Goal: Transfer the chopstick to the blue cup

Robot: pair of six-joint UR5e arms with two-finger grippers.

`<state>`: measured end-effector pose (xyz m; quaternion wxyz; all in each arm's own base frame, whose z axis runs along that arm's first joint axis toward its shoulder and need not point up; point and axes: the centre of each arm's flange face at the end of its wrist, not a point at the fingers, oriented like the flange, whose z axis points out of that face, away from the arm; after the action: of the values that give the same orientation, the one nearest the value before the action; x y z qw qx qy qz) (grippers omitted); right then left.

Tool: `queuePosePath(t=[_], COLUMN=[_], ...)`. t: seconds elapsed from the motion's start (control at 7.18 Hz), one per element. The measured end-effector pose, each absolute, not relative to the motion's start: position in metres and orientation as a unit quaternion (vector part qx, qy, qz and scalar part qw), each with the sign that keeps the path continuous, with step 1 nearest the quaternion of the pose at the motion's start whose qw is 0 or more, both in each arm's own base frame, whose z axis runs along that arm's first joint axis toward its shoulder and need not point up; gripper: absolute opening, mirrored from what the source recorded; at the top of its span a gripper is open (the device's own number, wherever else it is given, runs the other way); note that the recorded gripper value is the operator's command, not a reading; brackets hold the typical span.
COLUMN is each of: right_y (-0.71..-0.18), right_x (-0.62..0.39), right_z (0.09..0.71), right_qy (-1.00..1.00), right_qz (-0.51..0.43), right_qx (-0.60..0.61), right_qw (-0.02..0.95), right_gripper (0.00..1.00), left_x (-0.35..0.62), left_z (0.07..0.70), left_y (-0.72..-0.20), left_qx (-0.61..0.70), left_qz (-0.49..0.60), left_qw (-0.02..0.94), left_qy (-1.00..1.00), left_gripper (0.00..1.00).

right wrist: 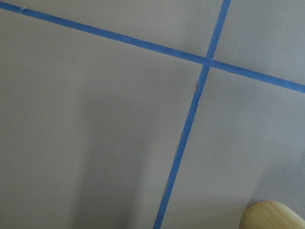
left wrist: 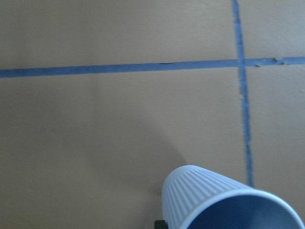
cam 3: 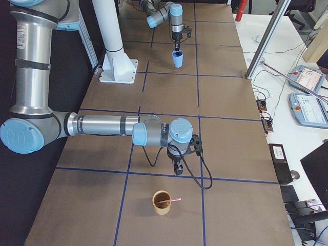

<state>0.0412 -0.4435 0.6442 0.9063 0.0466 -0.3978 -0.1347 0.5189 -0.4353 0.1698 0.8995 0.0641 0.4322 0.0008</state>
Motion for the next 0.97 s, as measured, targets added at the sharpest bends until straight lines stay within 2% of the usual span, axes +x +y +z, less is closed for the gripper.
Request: queuePosePath(t=[0.56, 0.7, 0.97], right_y=[-0.443, -0.443, -0.443], right_x=[0.039, 0.038, 0.038], right_z=[0.644, 0.644, 0.644], right_qy=[-0.415, -0.416, -0.416], right_qz=[-0.133, -0.133, -0.133], right_qx=[0.047, 0.047, 0.047], right_qw=[0.899, 0.898, 0.898], right_gripper=[1.00, 1.00, 1.00], left_x=[0.560, 0.563, 0.570], left_z=[0.158, 0.161, 0.163], left_y=[-0.436, -0.435, -0.433], left_qx=[0.060, 0.059, 0.061], left_qz=[0.006, 0.007, 0.011], left_qw=[0.899, 0.899, 0.895], left_qy=[0.435, 0.435, 0.442], left_gripper=[0.09, 0.12, 0.24])
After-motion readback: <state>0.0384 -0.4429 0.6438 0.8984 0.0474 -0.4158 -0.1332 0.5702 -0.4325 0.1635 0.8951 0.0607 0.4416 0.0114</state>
